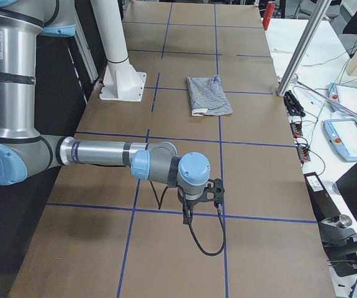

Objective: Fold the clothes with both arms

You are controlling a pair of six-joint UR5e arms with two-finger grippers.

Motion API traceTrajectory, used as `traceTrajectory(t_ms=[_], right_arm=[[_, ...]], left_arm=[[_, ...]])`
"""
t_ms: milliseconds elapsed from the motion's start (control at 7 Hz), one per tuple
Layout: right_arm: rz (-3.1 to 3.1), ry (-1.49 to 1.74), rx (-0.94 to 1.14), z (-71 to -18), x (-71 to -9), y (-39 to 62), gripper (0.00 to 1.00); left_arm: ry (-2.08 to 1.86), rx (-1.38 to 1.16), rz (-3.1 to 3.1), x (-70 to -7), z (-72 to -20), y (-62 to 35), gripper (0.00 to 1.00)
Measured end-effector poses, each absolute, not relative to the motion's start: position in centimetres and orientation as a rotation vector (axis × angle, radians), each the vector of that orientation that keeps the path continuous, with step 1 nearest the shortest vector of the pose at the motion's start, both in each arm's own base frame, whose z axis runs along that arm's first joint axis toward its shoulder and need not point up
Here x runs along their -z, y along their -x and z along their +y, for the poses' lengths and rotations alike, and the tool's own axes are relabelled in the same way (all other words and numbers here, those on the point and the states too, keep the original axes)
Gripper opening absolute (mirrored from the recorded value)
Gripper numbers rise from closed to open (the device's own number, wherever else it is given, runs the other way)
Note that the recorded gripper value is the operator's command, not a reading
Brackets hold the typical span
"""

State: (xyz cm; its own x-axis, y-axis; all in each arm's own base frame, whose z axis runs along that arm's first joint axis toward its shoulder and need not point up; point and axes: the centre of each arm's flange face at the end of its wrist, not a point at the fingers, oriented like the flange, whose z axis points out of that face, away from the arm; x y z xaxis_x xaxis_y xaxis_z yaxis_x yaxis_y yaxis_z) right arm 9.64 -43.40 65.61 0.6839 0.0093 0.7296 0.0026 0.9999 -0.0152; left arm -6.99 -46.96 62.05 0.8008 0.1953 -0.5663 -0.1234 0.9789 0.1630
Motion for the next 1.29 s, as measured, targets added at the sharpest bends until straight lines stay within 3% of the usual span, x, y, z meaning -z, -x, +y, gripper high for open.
traceTrajectory(t_ms=[1286], right_arm=[[-0.816, -0.002, -0.033, -44.3, -64.1, -9.6, 1.00]], left_arm=[[-0.114, -0.163, 0.622, -62.2, -47.0, 6.9, 1.00]])
